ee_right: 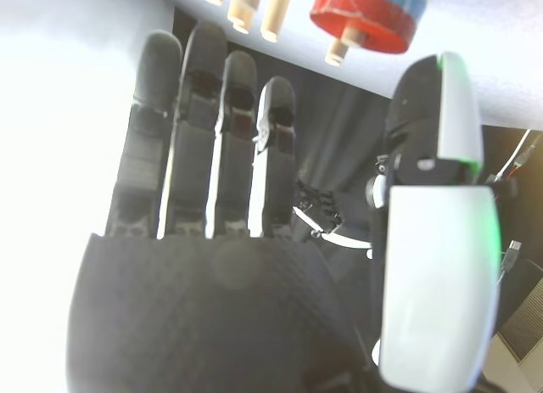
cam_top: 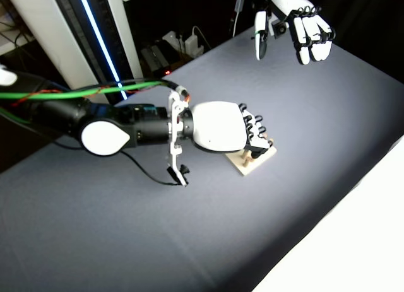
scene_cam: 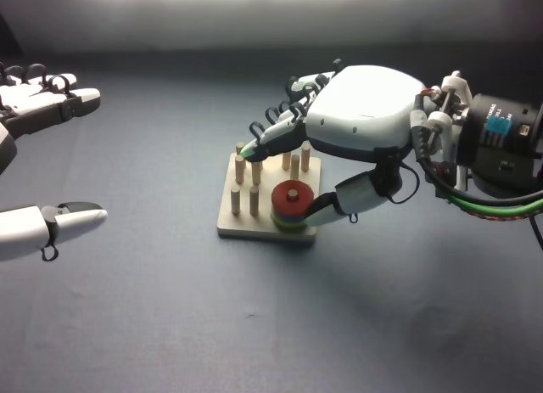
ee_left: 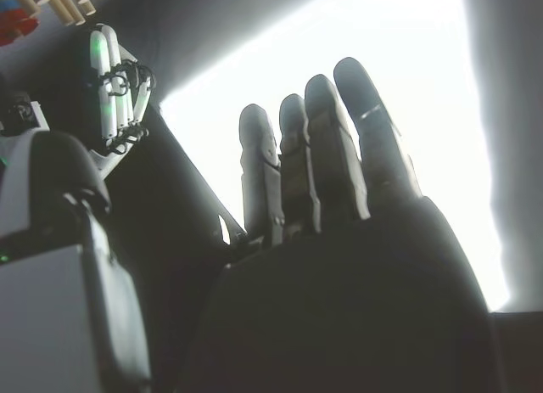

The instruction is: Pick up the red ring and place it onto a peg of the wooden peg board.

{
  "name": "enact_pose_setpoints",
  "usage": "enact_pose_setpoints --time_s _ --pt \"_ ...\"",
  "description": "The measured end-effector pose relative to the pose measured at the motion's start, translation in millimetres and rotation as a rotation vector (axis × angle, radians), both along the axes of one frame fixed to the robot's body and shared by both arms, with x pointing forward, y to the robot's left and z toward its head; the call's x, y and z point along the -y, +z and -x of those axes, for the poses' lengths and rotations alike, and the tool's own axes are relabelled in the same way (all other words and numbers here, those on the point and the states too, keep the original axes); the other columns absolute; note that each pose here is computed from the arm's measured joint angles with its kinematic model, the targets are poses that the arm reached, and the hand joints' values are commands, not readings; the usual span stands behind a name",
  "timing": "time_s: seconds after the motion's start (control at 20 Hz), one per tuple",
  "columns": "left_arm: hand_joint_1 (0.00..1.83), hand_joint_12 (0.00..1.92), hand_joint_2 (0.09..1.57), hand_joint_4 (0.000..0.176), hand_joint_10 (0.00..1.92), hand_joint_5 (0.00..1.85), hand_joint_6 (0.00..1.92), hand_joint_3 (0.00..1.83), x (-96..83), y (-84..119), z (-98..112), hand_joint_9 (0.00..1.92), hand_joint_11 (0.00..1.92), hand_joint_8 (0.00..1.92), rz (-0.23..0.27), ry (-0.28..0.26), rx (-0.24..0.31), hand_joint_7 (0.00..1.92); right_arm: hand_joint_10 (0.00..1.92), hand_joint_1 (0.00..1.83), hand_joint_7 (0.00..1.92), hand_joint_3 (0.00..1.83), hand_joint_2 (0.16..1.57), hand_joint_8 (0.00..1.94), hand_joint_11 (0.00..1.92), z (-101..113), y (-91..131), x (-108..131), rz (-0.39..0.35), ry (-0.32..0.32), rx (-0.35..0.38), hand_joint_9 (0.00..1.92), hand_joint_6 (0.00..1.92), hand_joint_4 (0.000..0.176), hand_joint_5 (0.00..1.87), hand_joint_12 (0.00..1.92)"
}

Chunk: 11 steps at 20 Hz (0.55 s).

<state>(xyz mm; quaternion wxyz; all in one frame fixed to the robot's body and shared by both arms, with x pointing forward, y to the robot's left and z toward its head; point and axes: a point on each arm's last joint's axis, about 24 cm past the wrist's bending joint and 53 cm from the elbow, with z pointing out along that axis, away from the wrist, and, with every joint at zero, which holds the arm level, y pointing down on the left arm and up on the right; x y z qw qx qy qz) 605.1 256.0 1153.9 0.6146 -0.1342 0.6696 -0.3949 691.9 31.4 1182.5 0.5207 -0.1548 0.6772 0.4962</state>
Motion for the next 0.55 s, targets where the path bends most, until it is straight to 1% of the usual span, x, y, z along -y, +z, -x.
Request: enact_pose_setpoints --time_s 0.05,0.1,0.15,0.2,0.25,0.3,0.35,0.4,0.45,0.5,0.55 --pt "0.75 0.88 0.99 0.017 0.01 0.44 0.0 0.0 -0.2 0.1 -0.1 0.31 0.03 0.0 0.001 0.001 0.0 0.32 0.18 0.95 0.58 0.0 0.96 0.0 0.22 3.5 2.9 -2.0 -0.019 0.006 -0.01 0.63 0.0 0.082 0.54 1.25" --pt "0.78 0.91 0.99 0.032 0.0 0.44 0.0 0.0 0.8 0.8 0.5 0.31 0.01 0.0 0.008 -0.001 0.003 0.32 0.14 0.95 0.56 0.0 0.98 0.0 0.17 10.4 9.1 1.1 -0.048 0.016 -0.013 0.61 0.0 0.088 0.53 1.24" --pt "0.77 0.92 0.99 0.031 0.0 0.44 0.0 0.0 2.5 2.7 1.8 0.31 0.0 0.0 0.024 -0.004 0.01 0.32 0.11 0.88 0.54 0.0 0.99 0.0 0.17 19.6 20.5 13.2 -0.106 0.03 -0.004 0.59 0.0 0.076 0.51 1.17" --pt "0.78 0.95 1.0 0.0 0.0 0.42 0.0 0.0 3.3 7.8 4.6 0.34 0.0 0.0 0.047 -0.001 0.026 0.33 0.06 0.82 0.59 0.0 1.01 0.01 0.25 25.2 32.9 54.8 -0.205 0.001 -0.008 0.63 0.0 0.027 0.54 1.07" --pt "0.83 0.96 1.01 0.0 0.0 0.39 0.0 0.0 2.5 10.2 6.0 0.33 0.0 0.0 0.06 0.0 0.035 0.32 0.04 0.72 0.58 0.0 1.02 0.0 0.21 25.7 35.3 71.9 -0.238 -0.02 -0.015 0.6 0.0 0.005 0.51 1.03" --pt "0.86 0.91 1.02 0.0 0.0 0.36 0.0 0.0 2.1 12.7 7.8 0.3 0.0 0.0 0.07 -0.005 0.043 0.3 0.01 0.77 0.56 0.0 1.02 0.0 0.2 26.6 35.1 90.5 -0.261 -0.048 -0.021 0.56 0.0 0.004 0.51 0.93" --pt "0.86 0.91 1.02 0.0 0.0 0.36 0.0 0.0 2.6 16.2 9.9 0.3 0.0 0.0 0.09 -0.006 0.052 0.3 0.01 0.77 0.56 0.0 1.02 0.0 0.2 30.1 35.4 109.0 -0.284 -0.071 -0.024 0.56 0.0 0.004 0.51 0.93" --pt "0.84 0.85 1.03 0.0 0.0 0.33 0.0 0.0 4.4 20.3 12.1 0.28 0.0 0.0 0.105 -0.017 0.065 0.28 0.0 0.85 0.52 0.0 1.04 0.0 0.2 33.9 35.2 127.5 -0.299 -0.099 -0.028 0.52 0.0 0.0 0.49 0.79" --pt "0.86 0.87 1.02 0.0 0.0 0.31 0.0 0.0 9.3 27.7 15.9 0.25 0.0 0.0 0.122 -0.041 0.091 0.25 0.0 0.93 0.51 0.01 1.06 0.0 0.18 43.8 41.1 145.2 -0.336 -0.113 -0.01 0.49 0.0 0.0 0.47 0.75" --pt "0.83 0.7 1.04 0.031 0.0 0.22 0.0 0.0 14.6 36.5 20.3 0.2 0.0 0.0 0.135 -0.069 0.125 0.21 0.0 0.86 0.53 0.0 1.1 0.0 0.16 54.7 47.7 160.6 -0.387 -0.119 0.006 0.51 0.0 0.0 0.48 0.79" --pt "0.83 0.7 1.04 0.031 0.0 0.22 0.0 0.0 16.4 41.0 23.0 0.2 0.0 0.0 0.153 -0.077 0.139 0.21 0.0 0.86 0.53 0.0 1.1 0.0 0.16 60.5 51.9 169.5 -0.425 -0.124 0.016 0.51 0.0 0.0 0.48 0.79"
